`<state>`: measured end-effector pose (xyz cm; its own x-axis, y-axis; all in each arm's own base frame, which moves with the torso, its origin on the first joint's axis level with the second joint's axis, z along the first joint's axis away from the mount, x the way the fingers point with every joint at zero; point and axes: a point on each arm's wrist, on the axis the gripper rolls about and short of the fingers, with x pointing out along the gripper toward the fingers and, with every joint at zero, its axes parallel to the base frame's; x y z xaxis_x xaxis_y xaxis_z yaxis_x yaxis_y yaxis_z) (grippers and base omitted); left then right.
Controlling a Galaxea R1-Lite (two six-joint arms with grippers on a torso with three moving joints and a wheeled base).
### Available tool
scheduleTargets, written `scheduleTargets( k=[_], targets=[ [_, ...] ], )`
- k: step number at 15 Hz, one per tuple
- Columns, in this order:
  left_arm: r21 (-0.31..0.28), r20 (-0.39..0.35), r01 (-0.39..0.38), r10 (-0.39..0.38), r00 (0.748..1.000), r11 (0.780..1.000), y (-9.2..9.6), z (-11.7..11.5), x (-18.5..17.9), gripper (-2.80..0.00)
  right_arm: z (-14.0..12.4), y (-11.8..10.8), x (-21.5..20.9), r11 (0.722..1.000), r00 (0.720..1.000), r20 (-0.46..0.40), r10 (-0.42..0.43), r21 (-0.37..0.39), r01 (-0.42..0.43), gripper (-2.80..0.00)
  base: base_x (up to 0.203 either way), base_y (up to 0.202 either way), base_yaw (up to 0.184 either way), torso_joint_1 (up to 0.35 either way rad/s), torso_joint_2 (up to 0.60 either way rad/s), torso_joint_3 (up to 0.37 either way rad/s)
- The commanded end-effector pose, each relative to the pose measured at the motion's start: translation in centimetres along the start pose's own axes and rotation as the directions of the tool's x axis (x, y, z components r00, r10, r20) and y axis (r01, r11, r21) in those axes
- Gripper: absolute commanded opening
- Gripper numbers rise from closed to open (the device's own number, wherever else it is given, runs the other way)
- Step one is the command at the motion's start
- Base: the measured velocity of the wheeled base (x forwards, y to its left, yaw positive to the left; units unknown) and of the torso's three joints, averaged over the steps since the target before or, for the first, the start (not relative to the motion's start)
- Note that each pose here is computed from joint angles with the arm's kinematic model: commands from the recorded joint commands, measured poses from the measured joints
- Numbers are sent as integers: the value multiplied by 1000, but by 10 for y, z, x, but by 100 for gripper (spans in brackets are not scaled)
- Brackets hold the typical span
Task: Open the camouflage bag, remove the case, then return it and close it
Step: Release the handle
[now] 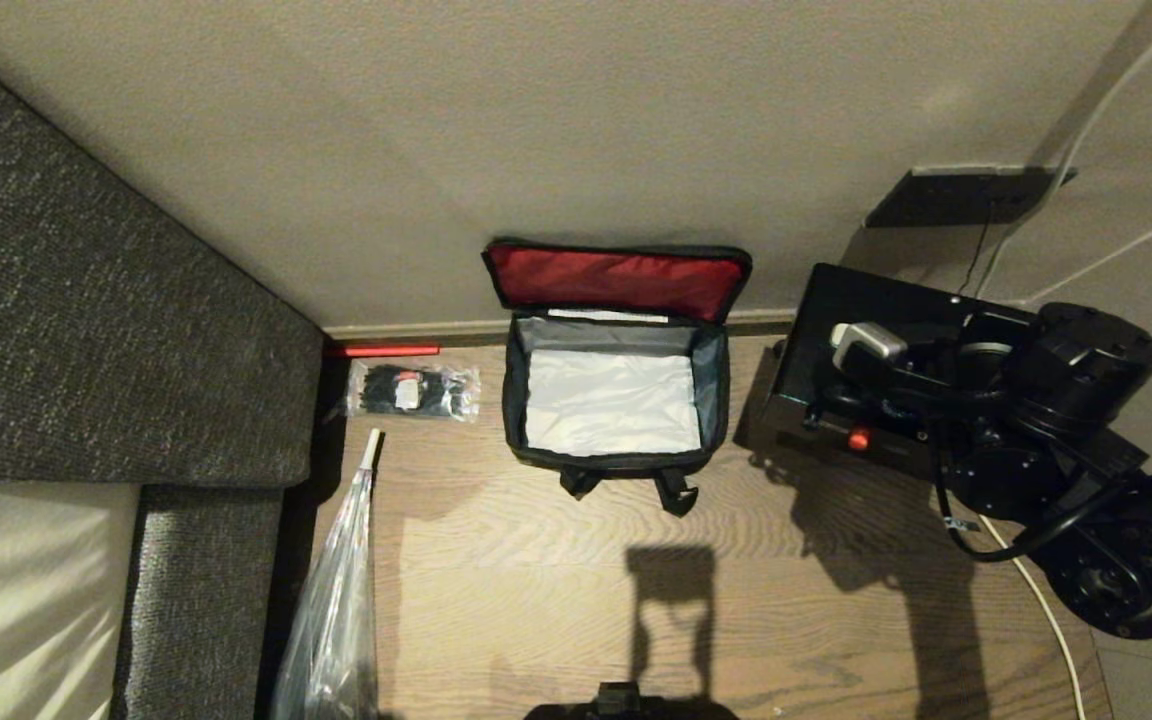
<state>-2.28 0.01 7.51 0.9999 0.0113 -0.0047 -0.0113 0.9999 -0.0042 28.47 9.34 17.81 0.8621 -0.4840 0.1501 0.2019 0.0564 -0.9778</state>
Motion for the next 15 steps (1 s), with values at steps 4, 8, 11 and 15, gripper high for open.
scheduleTargets(
  k=[4, 8, 11, 15],
  targets=[
    [0, -1, -1, 1, 1000, 1000, 0, -1, 0, -280, -20, 31, 25, 999, 993, -107, 43, 0, -44, -280, 0, 0, 0, 0, 0, 0],
    [0, -1, -1, 1, 1000, 1000, 0, -1, 0, -280, -18, 66, 37, 995, 986, -133, 100, 0, -101, -280, 0, 0, 0, 0, 0, 0],
    [0, -1, -1, 1, 1000, 1000, 0, -1, 0, -280, -8, 89, 49, 993, 983, -138, 121, 28, -118, -280, 0, 0, 0, 0, 0, 0],
    [0, -1, -1, 1, 1000, 1000, 0, -1, 0, -280, 0, 117, 57, 988, 978, -141, 151, 46, -146, -280, 0, 0, 0, 0, 0, 0]
  ],
)
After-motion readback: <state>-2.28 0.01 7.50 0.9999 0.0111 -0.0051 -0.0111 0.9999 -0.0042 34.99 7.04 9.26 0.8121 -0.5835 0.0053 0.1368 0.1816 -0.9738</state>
